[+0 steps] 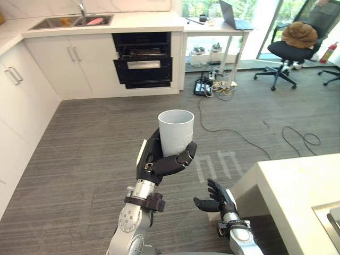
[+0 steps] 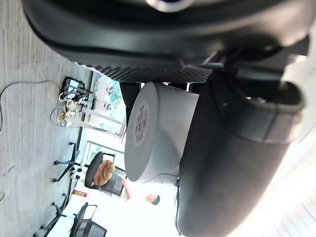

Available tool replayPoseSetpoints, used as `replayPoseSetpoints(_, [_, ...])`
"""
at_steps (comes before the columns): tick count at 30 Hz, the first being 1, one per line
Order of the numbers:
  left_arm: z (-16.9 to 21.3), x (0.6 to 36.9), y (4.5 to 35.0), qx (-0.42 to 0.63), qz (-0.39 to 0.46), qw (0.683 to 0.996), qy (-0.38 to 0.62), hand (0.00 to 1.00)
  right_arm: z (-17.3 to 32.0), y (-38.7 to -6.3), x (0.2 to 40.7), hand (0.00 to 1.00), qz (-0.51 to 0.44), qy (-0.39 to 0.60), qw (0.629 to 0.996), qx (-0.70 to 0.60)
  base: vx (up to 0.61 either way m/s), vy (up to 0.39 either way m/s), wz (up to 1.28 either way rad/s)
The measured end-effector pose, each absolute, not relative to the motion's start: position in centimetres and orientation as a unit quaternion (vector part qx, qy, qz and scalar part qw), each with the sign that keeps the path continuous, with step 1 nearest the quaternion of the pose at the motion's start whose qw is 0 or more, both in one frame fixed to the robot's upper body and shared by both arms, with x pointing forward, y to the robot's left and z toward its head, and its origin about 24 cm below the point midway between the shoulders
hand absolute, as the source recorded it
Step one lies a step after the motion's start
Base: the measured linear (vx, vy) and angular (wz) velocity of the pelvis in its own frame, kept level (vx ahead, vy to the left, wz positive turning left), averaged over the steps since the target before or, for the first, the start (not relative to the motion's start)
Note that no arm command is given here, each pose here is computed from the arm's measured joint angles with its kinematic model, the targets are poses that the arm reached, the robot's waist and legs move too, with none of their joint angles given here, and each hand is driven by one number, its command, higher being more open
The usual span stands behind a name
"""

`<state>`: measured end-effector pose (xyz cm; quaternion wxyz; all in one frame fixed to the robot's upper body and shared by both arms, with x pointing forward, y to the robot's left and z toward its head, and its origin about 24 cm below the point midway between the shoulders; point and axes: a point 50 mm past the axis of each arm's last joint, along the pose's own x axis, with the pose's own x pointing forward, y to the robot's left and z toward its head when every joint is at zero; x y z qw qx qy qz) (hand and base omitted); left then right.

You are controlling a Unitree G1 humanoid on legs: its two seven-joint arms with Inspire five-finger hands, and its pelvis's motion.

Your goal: Walk over to the sink, pick up the cup, carry it to the dishwasher, place the cup inside the dishwasher, then close the dishwasher door

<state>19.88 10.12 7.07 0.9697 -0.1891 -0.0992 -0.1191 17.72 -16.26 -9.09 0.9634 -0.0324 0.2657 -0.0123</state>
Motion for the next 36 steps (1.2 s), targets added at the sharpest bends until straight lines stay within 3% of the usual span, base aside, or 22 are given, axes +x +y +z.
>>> replayPoseSetpoints(25, [5.7, 19.5, 10.8, -0.162, -0.118, 0.977, -0.069, 0.3, -7.8, -16.7, 18.7, 0.9, 0.013, 0.232, 0.97, -0.074, 0.09, -0.014, 0.13])
replayPoseSetpoints(27, [5.0, 19.2, 12.2, -0.157, -0.08, 0.983, -0.057, 0.3, -8.7, -16.6, 17.3, 0.9, 0.013, 0.255, 0.964, -0.073, 0.05, 0.002, -0.02])
replayPoseSetpoints(36, [4.9, 20.0, 11.8, -0.159, -0.083, 0.982, -0.056, 0.3, -9.1, -16.7, 16.5, 0.9, 0.002, 0.267, 0.961, -0.069, 0.0, -0.012, -0.05])
